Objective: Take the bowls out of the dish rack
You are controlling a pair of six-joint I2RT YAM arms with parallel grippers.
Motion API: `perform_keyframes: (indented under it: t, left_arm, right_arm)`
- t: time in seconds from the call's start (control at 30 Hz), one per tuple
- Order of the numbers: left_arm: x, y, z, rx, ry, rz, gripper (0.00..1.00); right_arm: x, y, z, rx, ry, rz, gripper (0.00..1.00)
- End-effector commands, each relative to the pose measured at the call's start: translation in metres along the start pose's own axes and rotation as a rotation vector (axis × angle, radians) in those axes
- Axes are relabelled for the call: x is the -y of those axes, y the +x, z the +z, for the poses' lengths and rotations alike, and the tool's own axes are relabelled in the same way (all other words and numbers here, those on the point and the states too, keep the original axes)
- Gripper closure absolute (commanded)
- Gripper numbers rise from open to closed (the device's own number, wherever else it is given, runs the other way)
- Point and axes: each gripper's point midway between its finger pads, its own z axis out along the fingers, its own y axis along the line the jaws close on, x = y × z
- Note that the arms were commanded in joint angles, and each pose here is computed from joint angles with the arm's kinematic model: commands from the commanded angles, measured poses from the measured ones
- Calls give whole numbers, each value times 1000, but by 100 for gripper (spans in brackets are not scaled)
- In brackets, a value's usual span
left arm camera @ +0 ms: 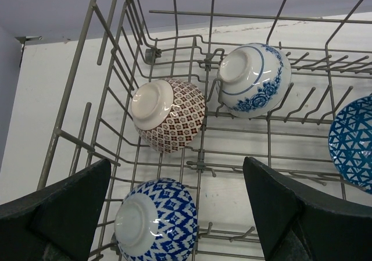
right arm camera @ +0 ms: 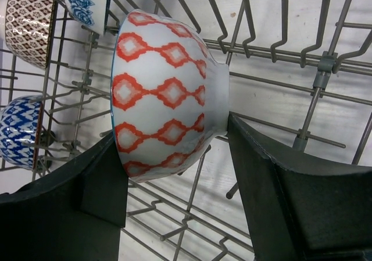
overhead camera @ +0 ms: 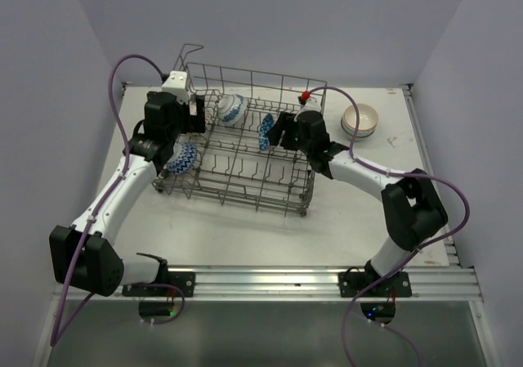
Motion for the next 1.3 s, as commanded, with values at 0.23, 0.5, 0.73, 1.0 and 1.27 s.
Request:
perform_keyframes:
  t: [0.23,0.5,0.73,1.0,1.27]
  left_arm:
    - [9,-19,0,49,33,-27,0]
    - [11,-19,0,51,38,-28,0]
    - [12,-19,-1,49,42,-25,0]
    - [12,-19,-1,50,37,-19,0]
    - [11,-20,-2,51,34,-18,0]
  right_arm:
    - [-5,-15,-25,-8,68,-24,20]
    - [12,-14,-34,-104,174,-100,5]
    - [19,-12,-23,-141,222,-123,22]
    - [33,1,2,-208,304,-153,27]
    - [51,3,11,-221,391,-193,49]
